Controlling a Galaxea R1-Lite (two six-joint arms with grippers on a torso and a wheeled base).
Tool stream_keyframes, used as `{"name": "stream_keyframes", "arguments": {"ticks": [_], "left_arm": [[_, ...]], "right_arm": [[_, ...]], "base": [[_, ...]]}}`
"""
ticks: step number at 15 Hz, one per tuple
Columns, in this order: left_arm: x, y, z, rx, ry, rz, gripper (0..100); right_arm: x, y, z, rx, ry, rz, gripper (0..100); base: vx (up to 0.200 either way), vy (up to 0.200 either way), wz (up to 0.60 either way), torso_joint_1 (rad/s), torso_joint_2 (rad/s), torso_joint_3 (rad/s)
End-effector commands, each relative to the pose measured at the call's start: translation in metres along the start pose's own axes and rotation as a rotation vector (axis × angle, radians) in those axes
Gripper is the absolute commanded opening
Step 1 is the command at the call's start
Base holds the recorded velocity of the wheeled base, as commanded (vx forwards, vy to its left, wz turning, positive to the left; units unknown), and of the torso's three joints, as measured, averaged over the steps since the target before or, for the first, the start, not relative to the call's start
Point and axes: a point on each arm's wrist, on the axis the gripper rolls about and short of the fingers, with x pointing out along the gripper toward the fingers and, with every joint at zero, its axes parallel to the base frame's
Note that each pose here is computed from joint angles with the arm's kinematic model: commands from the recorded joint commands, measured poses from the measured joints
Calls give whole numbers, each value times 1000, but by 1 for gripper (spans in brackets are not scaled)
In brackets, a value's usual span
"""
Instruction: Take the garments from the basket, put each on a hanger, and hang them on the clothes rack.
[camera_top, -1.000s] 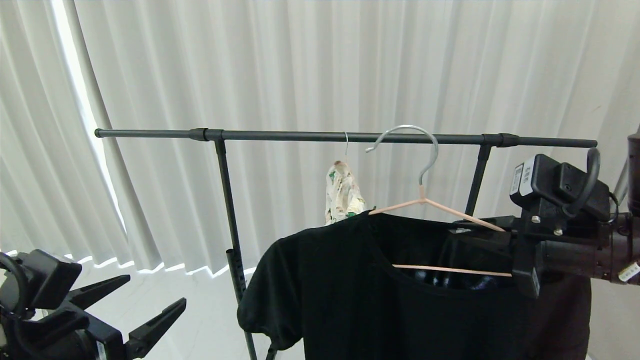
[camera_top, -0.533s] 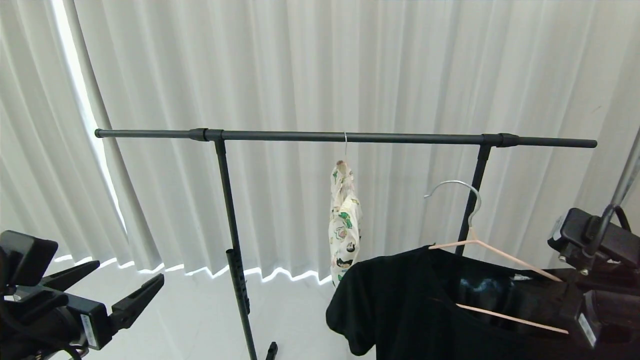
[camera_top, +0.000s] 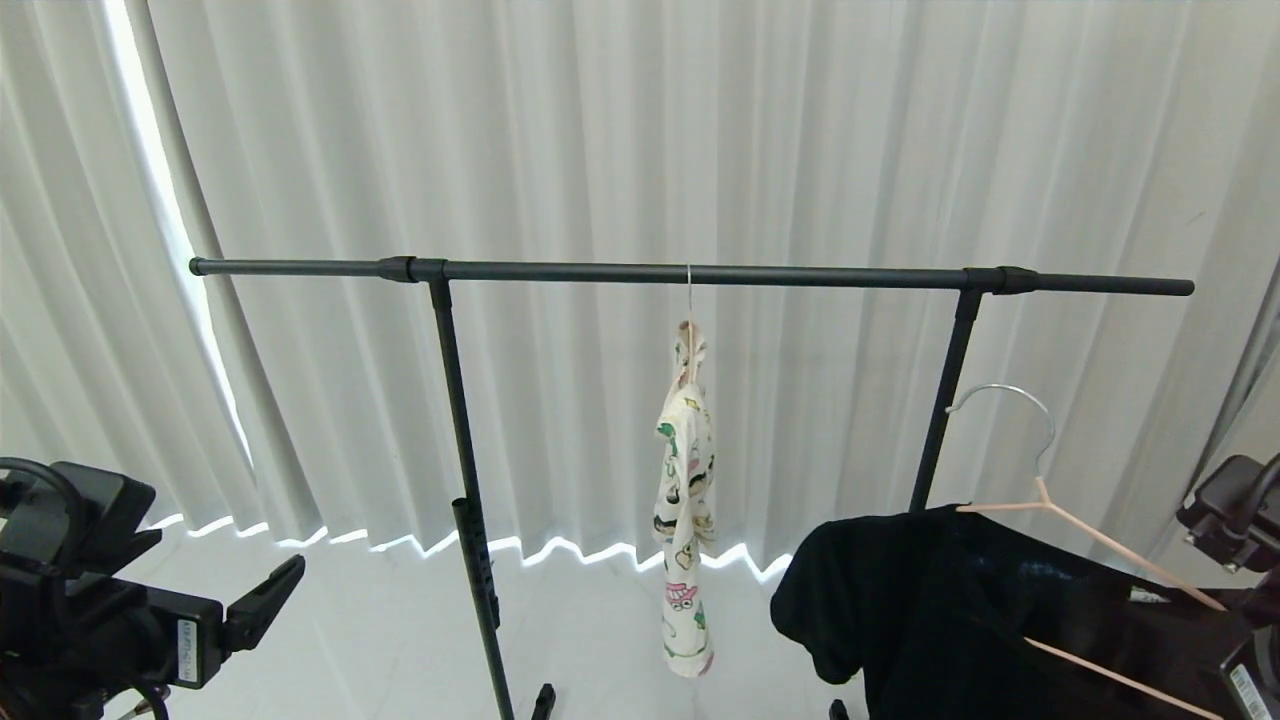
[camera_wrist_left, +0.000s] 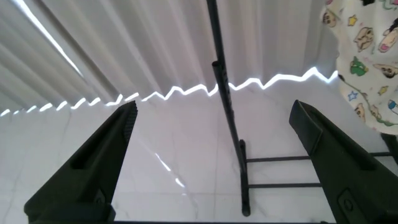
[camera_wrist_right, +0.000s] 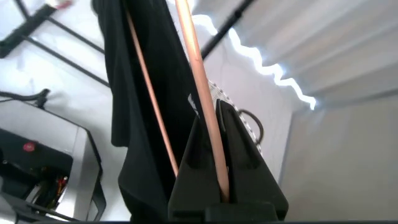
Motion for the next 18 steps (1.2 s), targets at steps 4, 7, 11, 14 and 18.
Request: {"name": "stream_keyframes", "arguments": {"ticks": [4,7,11,14,18], "left_arm": [[2,0,-1,2,11,2,100],[3,0,0,28,11,2,100],[2,-1,-1,54,15,-6,100],[2,-1,-1,54,12,-5,100],[2,-1,-1,55,8,-5,100]], "right_arm": [[1,-12,-7,59,53,-78,0],[9,-20,-9,99,125,-170,0],[29,-25,1,186,102,-191,0],[37,-28,8,198,77,-220,0],[45,-34,24,237,61,-226,0]], "base": [[0,0,0,0,0,0],[0,0,0,0,0,0],[0,0,0,0,0,0],[0,0,0,0,0,0],[0,0,0,0,0,0]]}}
